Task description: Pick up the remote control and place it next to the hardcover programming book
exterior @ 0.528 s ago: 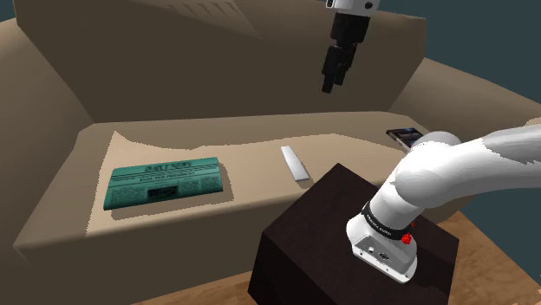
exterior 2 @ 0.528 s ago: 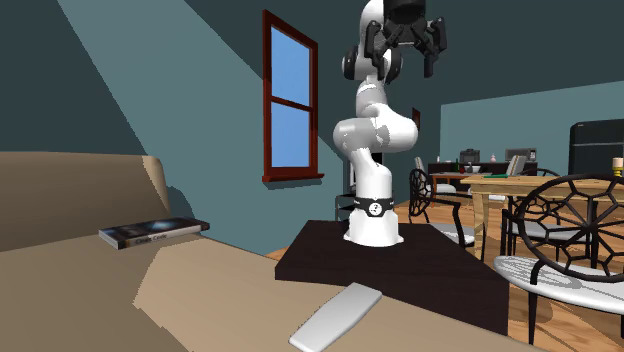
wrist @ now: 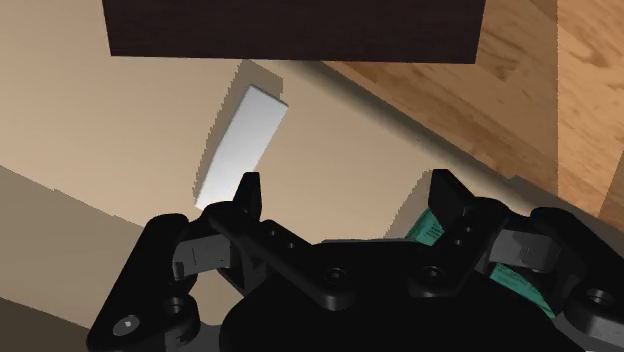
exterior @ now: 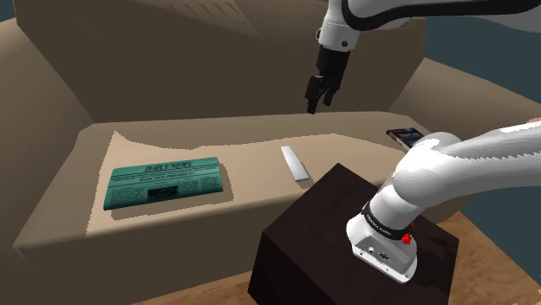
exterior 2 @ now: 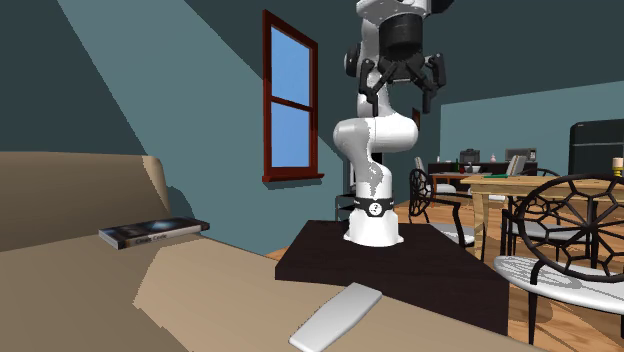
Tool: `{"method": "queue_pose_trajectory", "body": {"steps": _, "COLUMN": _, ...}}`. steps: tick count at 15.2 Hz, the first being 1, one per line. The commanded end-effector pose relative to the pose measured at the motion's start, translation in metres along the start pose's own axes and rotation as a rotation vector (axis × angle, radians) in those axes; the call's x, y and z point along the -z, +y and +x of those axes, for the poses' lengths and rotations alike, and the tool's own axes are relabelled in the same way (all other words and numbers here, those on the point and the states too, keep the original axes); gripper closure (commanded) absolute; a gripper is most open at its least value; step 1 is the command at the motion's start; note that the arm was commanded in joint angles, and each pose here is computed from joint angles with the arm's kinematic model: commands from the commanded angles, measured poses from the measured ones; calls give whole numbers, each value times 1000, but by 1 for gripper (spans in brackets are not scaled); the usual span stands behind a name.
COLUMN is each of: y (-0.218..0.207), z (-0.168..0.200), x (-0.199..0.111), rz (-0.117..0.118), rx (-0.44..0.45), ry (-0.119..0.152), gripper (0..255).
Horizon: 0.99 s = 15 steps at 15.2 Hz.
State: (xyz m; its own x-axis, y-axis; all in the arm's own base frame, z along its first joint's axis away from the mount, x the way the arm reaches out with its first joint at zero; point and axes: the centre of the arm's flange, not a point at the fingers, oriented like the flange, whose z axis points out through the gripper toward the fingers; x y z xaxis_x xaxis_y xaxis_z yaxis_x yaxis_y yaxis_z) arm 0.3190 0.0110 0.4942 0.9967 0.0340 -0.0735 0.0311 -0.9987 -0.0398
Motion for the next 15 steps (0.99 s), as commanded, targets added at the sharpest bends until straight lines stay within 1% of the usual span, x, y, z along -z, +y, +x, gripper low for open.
{"method": "queue_pose_trajectory", "body": {"steps": 1, "y": 9, "z": 9, "x": -22, "rz": -4, "rx": -44, "ry": 9, "gripper": 0}}
{"method": "queue_pose_trajectory", "body": {"steps": 15, "y": 64, "z": 64, "x": -186, "rz": -34, "rx": -341, "ry": 55, "gripper": 0}}
